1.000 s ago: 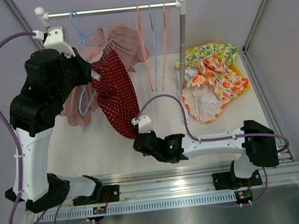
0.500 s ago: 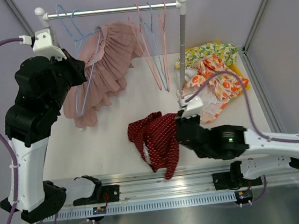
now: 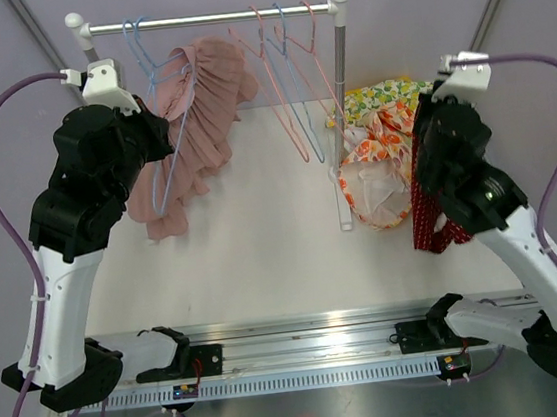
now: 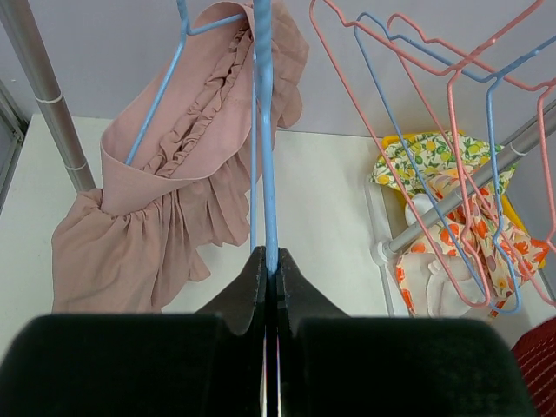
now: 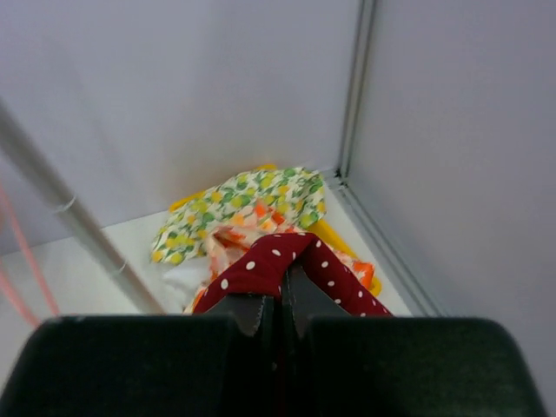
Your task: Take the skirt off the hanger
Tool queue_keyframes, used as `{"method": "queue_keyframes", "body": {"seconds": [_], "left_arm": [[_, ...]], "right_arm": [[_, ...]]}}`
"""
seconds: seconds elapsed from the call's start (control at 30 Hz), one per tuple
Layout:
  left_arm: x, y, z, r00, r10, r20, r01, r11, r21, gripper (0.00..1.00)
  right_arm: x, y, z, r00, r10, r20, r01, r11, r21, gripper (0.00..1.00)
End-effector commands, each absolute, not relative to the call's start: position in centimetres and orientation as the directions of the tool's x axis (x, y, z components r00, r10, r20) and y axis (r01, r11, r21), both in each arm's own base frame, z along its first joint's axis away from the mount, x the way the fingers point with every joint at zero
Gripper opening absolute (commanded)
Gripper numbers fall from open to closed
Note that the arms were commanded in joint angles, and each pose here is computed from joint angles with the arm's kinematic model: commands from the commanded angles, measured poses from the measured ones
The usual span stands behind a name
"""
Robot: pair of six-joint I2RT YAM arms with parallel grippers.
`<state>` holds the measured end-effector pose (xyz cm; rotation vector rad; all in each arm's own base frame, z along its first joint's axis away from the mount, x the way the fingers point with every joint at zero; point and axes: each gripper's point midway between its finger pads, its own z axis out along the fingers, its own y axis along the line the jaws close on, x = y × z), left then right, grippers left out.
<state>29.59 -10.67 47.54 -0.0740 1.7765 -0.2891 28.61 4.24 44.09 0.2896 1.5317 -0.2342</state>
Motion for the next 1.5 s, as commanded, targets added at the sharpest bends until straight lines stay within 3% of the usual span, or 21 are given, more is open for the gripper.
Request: {"method": "queue_keyframes", "body": {"seconds": [0.0,0.2,0.3,0.4,0.43,0.5,0.8,1.0,1.3,1.47], "left_arm": [[29.9,-11.1,49.5,-0.161,-0.245,-0.956,0.138,0.954,-0.267,0.00],[30.3,-11.3,48.9,-0.173,-0.227,-0.958,0.139,0.958,-0.252,0.00],[30.5,-11.4,48.7,-0.175,-0.217,-0.960,0.142,0.960,-0.243,0.00],[31.1,-11.6,48.5,-0.175,-0.204,-0.963,0.139,0.963,-0.229,0.00],[31.3,-11.6,48.3,-0.176,-0.200,-0.964,0.136,0.965,-0.225,0.00],[32.1,-12.0,48.2,-0.173,-0.197,-0.965,0.137,0.965,-0.222,0.00],[36.3,-14.8,50.3,-0.149,-0.215,-0.965,0.173,0.955,-0.240,0.00],[39.6,-18.4,49.8,-0.178,-0.259,-0.949,0.227,0.928,-0.295,0.00],[40.8,-22.6,45.4,-0.297,-0.259,-0.919,0.267,0.902,-0.340,0.00],[39.9,-22.3,44.5,-0.318,-0.262,-0.911,0.261,0.900,-0.350,0.13]], "right_arm": [[33.2,3.5,48.8,0.089,-0.001,-0.996,0.294,0.955,0.025,0.00],[40.4,-1.9,55.3,0.193,0.052,-0.980,0.386,0.914,0.125,0.00],[45.3,-2.5,52.8,0.128,0.034,-0.991,0.432,0.898,0.087,0.00],[49.1,-1.9,44.9,-0.054,0.065,-0.996,0.450,0.893,0.034,0.00],[49.5,-1.6,42.4,-0.105,0.086,-0.991,0.448,0.894,0.030,0.18],[49.3,-0.9,35.0,-0.244,0.163,-0.956,0.453,0.891,0.036,0.99],[40.3,3.7,18.3,-0.470,0.418,-0.777,0.369,0.893,0.258,0.99],[35.6,6.5,15.7,-0.523,0.421,-0.741,0.282,0.906,0.316,1.00],[33.9,6.2,15.1,-0.543,0.379,-0.749,0.271,0.924,0.271,0.99],[33.4,6.5,15.1,-0.546,0.392,-0.741,0.263,0.919,0.293,0.99]]}}
